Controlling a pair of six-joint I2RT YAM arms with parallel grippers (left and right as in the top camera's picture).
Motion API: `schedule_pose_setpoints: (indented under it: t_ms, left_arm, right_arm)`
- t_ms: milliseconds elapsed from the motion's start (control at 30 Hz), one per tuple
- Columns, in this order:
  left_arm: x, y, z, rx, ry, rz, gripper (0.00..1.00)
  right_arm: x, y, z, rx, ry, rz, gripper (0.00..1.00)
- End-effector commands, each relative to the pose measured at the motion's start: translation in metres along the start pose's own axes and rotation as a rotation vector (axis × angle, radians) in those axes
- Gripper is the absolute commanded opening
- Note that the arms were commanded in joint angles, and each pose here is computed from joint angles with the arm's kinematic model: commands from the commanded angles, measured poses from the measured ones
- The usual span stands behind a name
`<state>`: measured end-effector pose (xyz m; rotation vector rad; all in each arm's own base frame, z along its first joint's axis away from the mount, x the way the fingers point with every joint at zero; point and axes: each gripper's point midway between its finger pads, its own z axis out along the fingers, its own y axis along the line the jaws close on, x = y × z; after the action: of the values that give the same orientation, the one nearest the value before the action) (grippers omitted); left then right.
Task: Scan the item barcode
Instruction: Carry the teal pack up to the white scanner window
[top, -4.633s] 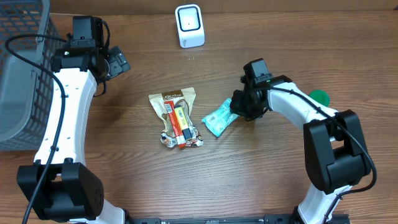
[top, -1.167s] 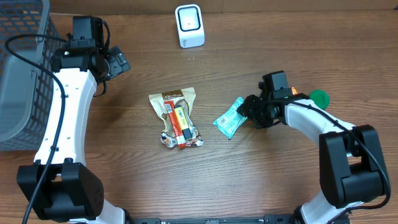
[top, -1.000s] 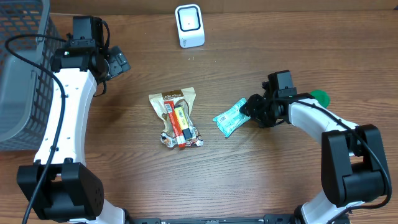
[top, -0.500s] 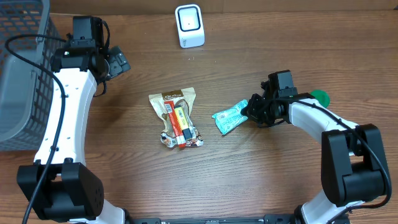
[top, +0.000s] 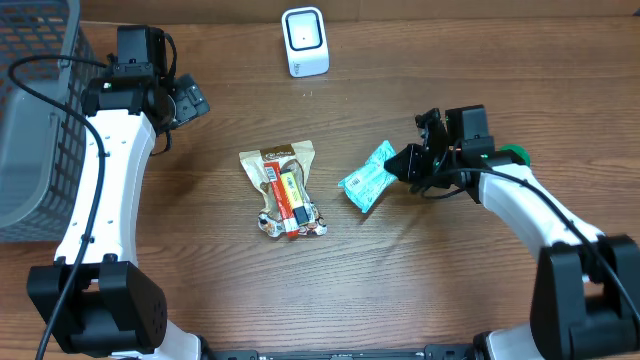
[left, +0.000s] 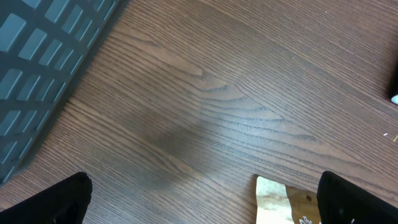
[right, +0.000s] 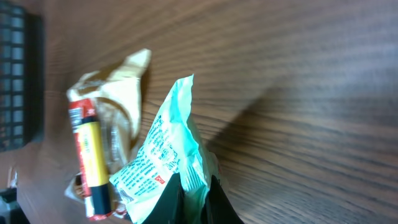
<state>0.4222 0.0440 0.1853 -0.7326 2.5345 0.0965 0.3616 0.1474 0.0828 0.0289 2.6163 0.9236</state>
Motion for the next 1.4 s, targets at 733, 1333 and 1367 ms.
schedule_pose_setpoints:
  t_ms: [733,1333,1367]
  left_arm:
    - [-0.004,0.001,-0.005,0.003,-0.015,0.015,1.00]
    - [-0.004,0.001,-0.005,0.003,-0.015,0.015,1.00]
    - [-0.004,0.001,-0.005,0.003,-0.015,0.015,1.00]
  right_arm:
    - [-0.111,0.125,-0.143,0.023,-0.245,-0.366,0.04]
    - [-0.218,0.248,-0.153,0.433,-0.843,-0.913,0.04]
    - [-0.220,0.251,-0.137,0.454,-0.837,-0.976,0.04]
